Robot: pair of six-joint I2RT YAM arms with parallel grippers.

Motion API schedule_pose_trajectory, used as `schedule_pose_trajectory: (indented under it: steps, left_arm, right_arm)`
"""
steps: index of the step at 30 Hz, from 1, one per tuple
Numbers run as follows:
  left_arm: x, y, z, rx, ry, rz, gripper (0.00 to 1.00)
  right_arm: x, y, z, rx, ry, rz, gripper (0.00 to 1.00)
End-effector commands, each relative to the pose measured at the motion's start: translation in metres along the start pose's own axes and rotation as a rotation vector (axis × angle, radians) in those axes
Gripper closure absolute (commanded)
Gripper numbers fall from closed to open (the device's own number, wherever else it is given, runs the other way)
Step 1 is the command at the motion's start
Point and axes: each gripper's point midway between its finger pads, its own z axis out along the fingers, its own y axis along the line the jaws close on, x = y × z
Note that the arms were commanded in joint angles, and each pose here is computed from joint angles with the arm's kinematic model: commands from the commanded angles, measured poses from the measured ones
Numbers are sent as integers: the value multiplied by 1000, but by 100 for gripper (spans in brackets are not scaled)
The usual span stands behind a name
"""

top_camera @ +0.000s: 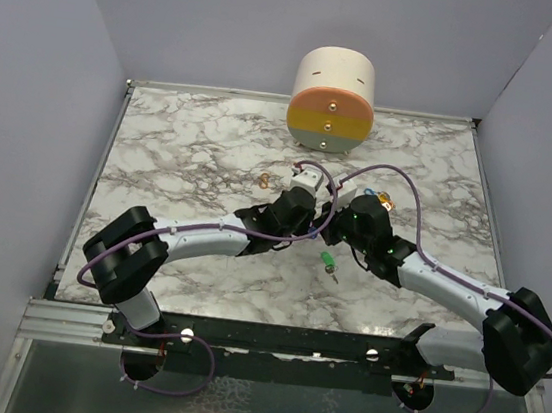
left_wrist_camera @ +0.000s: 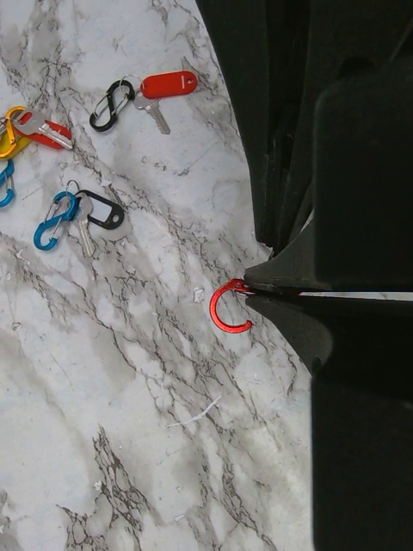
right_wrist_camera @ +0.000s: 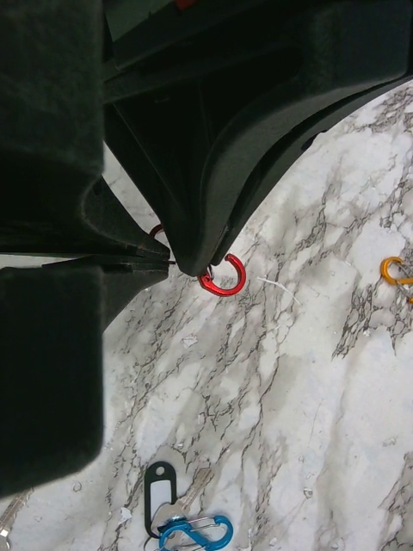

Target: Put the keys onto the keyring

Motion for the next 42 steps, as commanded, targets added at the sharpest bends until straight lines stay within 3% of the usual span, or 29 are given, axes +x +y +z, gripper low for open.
schedule_pose_trajectory:
  steps: [1, 27, 30, 33, 36, 42]
  left_arm:
    - [-20, -6, -1, -1, -51, -2, 100]
    - [-28, 6, 5, -42, -67, -15, 100]
    - [-29, 7, 5, -44, -71, -20, 89]
    - [-31, 9, 4, -48, -74, -26, 67]
    - [-31, 10, 3, -55, -79, -31, 52]
    - [-37, 18, -3, -78, -100, -47, 41]
  right_arm:
    - [-16, 10, -4, -43, -55, -22, 99]
    - [-15, 14, -7, -59, -58, -30, 99]
    - [-15, 14, -6, -57, -57, -30, 99]
    - [-15, 13, -6, -55, -56, -30, 99]
    - [-14, 13, -5, -51, -53, -30, 99]
    - [-14, 10, -5, -35, -54, -23, 99]
